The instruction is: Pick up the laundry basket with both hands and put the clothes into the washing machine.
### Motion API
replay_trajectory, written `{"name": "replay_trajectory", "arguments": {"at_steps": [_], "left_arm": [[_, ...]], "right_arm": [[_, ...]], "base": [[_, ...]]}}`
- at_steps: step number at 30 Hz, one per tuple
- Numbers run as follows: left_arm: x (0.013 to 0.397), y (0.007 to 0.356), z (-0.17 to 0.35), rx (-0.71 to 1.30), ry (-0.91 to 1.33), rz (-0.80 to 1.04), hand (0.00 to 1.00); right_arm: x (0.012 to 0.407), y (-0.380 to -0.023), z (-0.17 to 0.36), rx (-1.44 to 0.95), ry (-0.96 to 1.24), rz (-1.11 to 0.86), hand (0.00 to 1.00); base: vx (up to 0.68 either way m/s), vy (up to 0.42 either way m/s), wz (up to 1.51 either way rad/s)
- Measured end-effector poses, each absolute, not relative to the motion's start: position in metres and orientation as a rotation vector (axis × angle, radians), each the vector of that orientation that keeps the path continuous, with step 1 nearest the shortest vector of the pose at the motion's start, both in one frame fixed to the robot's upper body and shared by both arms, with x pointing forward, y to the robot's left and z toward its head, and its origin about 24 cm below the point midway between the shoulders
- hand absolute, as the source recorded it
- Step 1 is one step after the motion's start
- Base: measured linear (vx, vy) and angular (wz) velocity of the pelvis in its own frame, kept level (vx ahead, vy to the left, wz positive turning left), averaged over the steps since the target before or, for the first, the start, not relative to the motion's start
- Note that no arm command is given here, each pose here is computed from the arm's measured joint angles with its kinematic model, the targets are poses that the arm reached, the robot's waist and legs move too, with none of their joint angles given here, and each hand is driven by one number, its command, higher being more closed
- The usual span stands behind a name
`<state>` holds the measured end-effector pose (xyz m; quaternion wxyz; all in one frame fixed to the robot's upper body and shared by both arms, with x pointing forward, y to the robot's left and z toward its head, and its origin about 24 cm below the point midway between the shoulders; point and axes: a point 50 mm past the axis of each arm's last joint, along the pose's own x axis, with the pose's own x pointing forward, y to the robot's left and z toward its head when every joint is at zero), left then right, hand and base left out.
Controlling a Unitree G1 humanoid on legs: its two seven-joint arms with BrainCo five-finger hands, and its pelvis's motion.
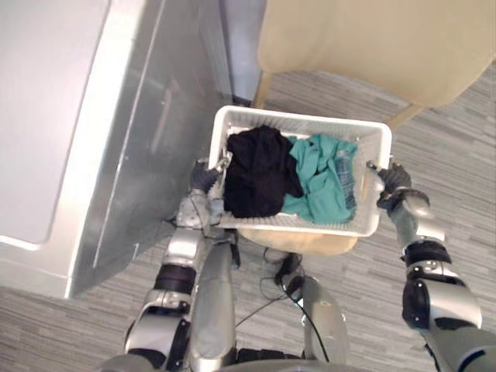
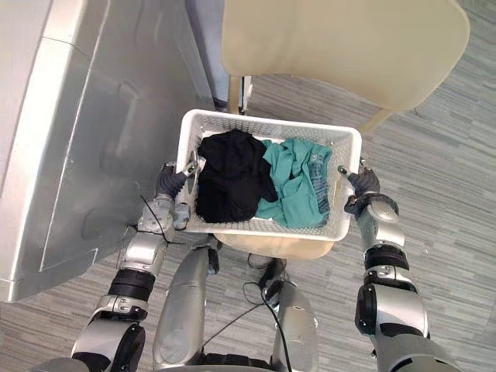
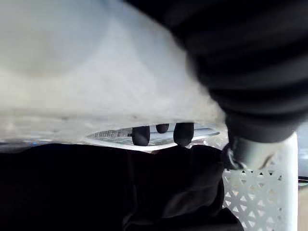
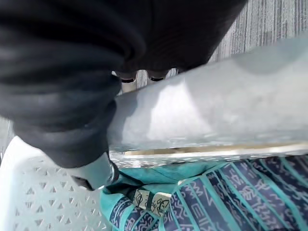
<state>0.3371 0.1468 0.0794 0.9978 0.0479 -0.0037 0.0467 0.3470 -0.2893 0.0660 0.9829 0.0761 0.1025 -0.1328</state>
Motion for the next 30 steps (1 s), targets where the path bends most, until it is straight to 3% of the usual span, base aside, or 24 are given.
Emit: {"name": "replay_trajectory", "arguments": {"at_steps": [4,10,13,16,21,30], "left_arm": [[0.332,0.137,0.071,0.041,0.017,0.072,0.0],[0.315,0.139,0.064,-0.073,0.018,0.123,0.0],[0.303,0.152,0.098,-0.231,-0.18,0.131,0.0],[0.298,0.163,0.119,-0.207,-0.304,0.141,0.0],[0.288,0.185,0.103,-0.12,-0.249,0.145,0.0],[0.27,0.2,0.076,-0.086,-0.145,0.151,0.0]], "right_arm": [[0.329,-0.299,0.043,0.213,0.25,-0.321,0.0],[0.306,-0.287,0.01,0.403,0.248,-0.385,0.0],[0.275,-0.301,-0.007,0.417,0.263,-0.526,0.0],[0.251,-0.318,-0.002,0.354,0.216,-0.603,0.0],[0.228,-0.325,-0.009,0.29,0.249,-0.621,0.0],[0.228,-0.324,-0.009,0.263,0.257,-0.562,0.0]], "base": [[0.03,-0.029,0.14],[0.03,-0.069,-0.02],[0.05,-0.091,0.04],[0.05,-0.077,-0.01],[0.07,-0.075,-0.04],[-0.04,-0.045,0.03]]}}
